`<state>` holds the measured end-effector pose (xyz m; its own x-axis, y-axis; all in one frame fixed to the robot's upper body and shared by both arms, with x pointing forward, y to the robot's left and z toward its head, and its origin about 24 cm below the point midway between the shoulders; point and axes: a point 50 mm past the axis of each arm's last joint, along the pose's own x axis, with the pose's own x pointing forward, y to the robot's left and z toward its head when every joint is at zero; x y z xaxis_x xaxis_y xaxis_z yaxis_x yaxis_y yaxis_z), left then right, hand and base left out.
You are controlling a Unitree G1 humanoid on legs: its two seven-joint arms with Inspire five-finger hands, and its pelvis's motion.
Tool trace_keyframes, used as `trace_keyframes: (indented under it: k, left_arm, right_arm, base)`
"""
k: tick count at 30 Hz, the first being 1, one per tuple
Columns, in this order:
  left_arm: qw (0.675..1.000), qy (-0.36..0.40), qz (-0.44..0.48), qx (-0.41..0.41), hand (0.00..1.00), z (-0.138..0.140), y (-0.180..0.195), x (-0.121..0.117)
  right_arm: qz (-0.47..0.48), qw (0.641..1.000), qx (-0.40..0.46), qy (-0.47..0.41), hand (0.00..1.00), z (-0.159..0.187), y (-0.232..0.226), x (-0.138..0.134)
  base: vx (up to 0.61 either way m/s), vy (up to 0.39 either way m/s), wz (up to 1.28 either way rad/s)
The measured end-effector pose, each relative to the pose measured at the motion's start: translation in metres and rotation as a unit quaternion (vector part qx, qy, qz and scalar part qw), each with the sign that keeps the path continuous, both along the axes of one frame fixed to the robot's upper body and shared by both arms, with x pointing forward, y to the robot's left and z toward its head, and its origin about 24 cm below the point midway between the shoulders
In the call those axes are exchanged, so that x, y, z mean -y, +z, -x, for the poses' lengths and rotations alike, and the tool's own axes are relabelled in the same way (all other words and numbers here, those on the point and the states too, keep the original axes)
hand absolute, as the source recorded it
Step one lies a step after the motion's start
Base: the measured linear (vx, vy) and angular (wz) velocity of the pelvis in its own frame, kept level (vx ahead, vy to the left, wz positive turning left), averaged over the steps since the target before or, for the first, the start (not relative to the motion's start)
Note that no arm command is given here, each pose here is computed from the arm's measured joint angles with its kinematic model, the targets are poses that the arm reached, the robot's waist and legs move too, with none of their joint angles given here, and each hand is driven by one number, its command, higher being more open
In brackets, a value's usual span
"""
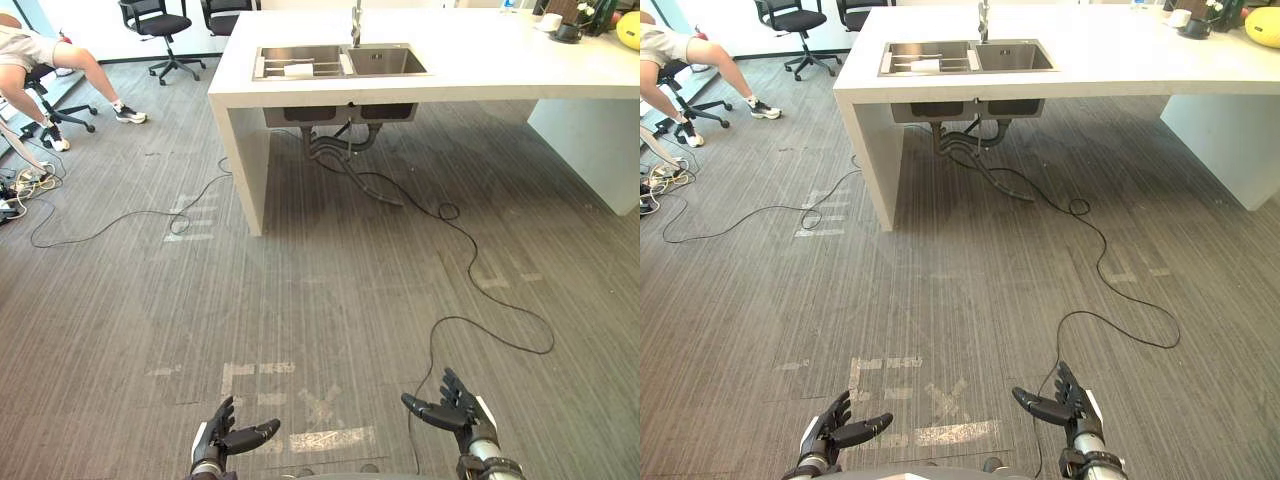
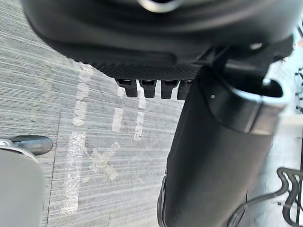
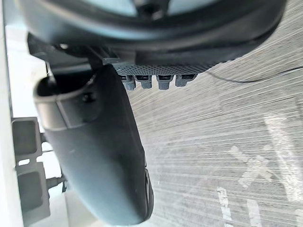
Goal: Walk over to the sink, pick up the cup, carry it to the dishwasher, place the cup inside the dishwasher, then close the dishwasher door
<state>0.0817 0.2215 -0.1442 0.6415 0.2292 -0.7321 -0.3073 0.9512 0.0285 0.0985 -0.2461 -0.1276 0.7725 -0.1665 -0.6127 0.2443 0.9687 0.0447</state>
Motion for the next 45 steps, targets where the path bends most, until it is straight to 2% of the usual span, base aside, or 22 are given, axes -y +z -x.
trace_keyframes:
  k: [5, 13, 21, 37, 45]
  left_arm:
    - [0.999, 0.043, 0.009, -0.002, 1.00, 0.008, -0.002, -0.004]
    - [0.997, 0.055, 0.043, 0.023, 1.00, 0.007, -0.002, 0.002]
    - [0.997, 0.053, 0.052, 0.026, 1.00, 0.006, -0.002, 0.007]
    - [0.996, 0.053, 0.039, 0.059, 1.00, -0.001, 0.005, 0.002]
    - [0.992, 0.056, 0.042, 0.102, 1.00, -0.013, 0.015, 0.004]
  right_arm:
    - [-0.004, 1.000, -0.005, -0.023, 1.00, 0.011, -0.001, 0.005]
    - [-0.032, 0.998, 0.008, -0.059, 1.00, 0.015, -0.003, 0.001]
    - [-0.049, 0.996, 0.011, -0.072, 1.00, 0.018, -0.005, -0.006]
    - [-0.042, 0.995, 0.010, -0.089, 1.00, 0.029, -0.003, 0.005]
    - [-0.026, 0.996, 0.057, -0.064, 1.00, 0.008, 0.010, 0.010]
  base:
    - [0.00, 0.000, 0.00]
    - [-0.01, -0.001, -0.01]
    - [-0.02, -0.016, -0.05]
    - [0.03, -0.020, -0.07]
    - [0.08, 0.016, -0.11]
